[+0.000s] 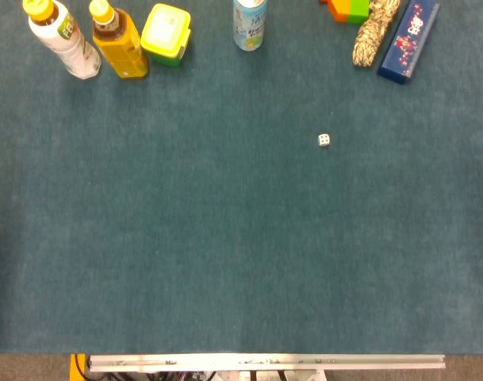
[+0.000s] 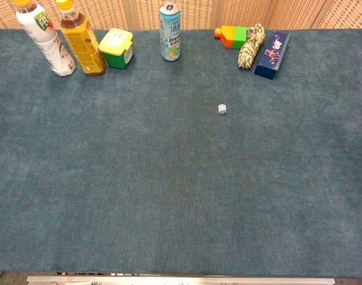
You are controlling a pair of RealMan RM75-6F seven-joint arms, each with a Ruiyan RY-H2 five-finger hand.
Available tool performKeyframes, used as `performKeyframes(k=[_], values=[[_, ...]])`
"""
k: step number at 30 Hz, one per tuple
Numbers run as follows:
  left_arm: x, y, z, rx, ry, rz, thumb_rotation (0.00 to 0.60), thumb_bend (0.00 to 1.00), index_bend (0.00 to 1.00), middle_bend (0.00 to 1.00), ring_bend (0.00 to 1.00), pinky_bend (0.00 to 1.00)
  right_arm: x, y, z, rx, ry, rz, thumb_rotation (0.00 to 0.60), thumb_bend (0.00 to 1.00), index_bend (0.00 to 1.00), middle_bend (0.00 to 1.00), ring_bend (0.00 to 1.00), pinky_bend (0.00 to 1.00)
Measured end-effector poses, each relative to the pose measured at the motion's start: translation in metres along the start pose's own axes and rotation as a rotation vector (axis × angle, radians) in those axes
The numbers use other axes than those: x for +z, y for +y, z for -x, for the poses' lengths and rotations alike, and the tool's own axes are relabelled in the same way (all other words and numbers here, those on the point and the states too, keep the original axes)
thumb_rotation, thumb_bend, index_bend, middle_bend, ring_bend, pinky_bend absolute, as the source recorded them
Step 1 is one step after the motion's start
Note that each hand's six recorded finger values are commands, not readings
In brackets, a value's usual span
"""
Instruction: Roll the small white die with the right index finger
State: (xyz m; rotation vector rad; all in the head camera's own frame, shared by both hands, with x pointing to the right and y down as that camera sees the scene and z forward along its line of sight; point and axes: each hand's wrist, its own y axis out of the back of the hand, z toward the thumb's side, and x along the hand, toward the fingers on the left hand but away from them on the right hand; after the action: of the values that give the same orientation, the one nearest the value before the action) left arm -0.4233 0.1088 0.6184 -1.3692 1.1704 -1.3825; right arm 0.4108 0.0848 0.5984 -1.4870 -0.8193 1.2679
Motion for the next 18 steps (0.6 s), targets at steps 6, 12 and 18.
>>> performKeyframes(k=[6,12,18], values=[[-0.001,-0.001,-0.001,-0.001,-0.004,-0.002,0.6,0.2,0.19,0.22,0.24,0.08,-0.003,0.004,-0.002,-0.028,-0.026,-0.001,0.6,0.29,0.0,0.35,0.3,0.4],[-0.003,-0.001,-0.001,0.0,-0.003,-0.001,0.6,0.2,0.19,0.22,0.24,0.08,-0.005,0.001,0.005,-0.013,-0.033,0.001,0.6,0.29,0.0,0.39,0.35,0.4],[-0.003,-0.001,-0.001,0.001,-0.006,0.002,0.6,0.2,0.19,0.22,0.24,0.08,0.009,0.001,0.032,0.01,0.031,-0.013,0.6,0.42,0.0,0.73,0.77,0.68]])
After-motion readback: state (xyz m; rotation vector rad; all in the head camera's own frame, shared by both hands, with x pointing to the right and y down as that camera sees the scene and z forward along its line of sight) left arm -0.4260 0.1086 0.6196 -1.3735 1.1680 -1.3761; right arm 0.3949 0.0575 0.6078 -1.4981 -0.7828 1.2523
